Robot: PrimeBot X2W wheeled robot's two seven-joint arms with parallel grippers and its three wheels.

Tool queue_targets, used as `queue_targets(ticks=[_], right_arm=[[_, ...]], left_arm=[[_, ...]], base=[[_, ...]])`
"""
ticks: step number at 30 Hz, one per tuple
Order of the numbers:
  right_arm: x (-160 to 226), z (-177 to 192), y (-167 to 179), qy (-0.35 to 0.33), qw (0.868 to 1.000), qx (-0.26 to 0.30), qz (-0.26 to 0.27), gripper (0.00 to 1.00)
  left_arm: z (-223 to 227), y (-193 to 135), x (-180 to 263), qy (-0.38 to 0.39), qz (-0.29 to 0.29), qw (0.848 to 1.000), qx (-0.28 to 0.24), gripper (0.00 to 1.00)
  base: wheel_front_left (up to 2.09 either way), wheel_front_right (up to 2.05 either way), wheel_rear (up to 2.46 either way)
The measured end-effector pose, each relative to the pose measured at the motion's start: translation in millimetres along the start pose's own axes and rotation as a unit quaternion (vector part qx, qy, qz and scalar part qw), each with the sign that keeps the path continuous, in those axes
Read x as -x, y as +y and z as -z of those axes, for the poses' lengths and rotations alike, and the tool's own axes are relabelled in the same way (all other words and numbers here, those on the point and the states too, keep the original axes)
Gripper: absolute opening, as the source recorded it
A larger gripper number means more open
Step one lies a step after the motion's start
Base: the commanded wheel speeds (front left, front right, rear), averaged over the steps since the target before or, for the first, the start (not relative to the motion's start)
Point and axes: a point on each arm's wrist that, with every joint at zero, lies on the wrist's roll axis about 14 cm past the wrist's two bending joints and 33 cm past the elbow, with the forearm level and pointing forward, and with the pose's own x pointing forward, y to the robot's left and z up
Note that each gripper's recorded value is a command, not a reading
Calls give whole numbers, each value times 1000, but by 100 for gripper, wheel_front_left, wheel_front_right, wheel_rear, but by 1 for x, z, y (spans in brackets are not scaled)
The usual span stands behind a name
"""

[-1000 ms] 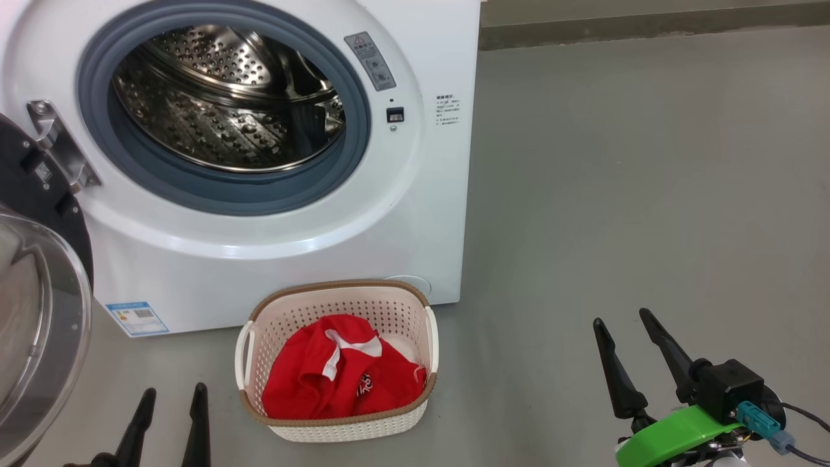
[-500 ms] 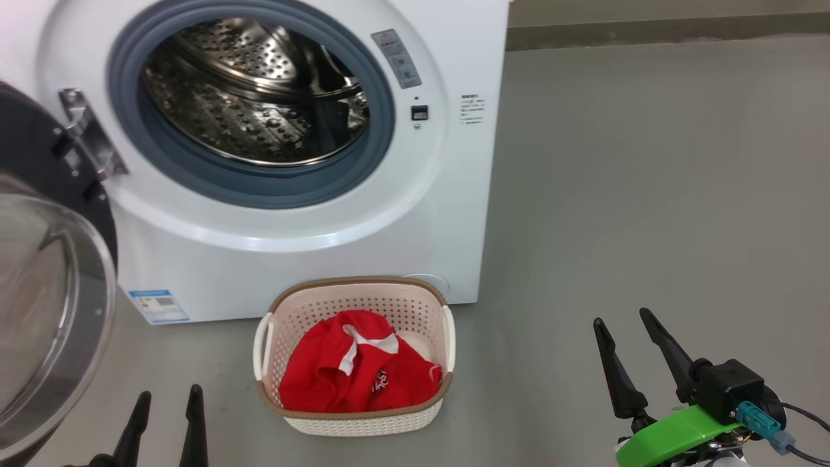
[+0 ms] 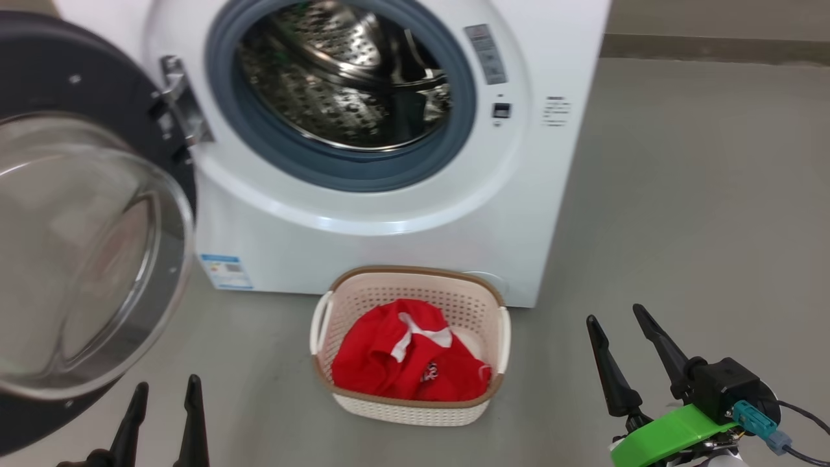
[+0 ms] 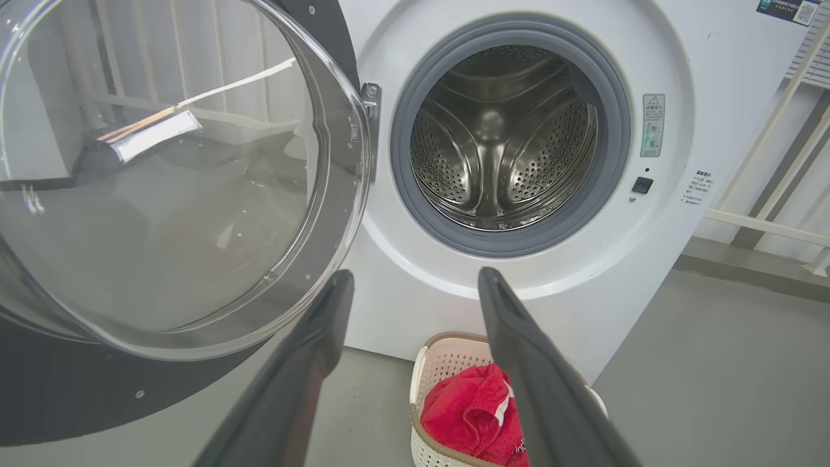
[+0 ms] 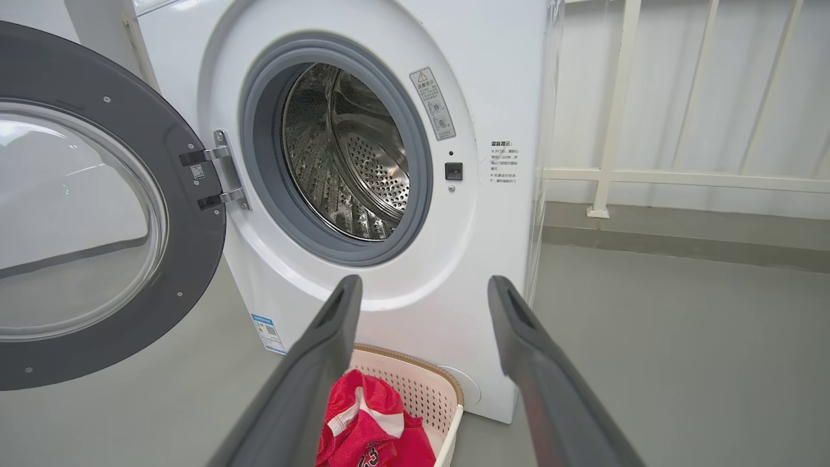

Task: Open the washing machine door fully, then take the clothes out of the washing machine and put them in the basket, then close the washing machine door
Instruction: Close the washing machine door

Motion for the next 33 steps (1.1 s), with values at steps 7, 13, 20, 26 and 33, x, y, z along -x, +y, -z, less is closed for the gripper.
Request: queue_targets(ticks=[7,13,20,26,33], right_arm=[[-17,6,29,7,999,-3,-46,100],[-30,14,62,17,995,-6,-95,100],[-37,18,98,23,989,-8,-147,100],[-37,24,131,33,980,-11,-195,100],[-45,30,151,39,974,-14,-224,100]], left_arm=[[-15,26,15,-22,-41,999,-3,100],[-25,51,36,-37,-84,996,-6,100],[-34,77,59,-51,-127,991,-11,100],[-48,100,78,-71,-172,982,-19,100],[-48,114,94,-66,-207,976,-26,100]], base=[[0,0,0],[0,0,0],[0,0,0],[0,0,0],[0,0,0]])
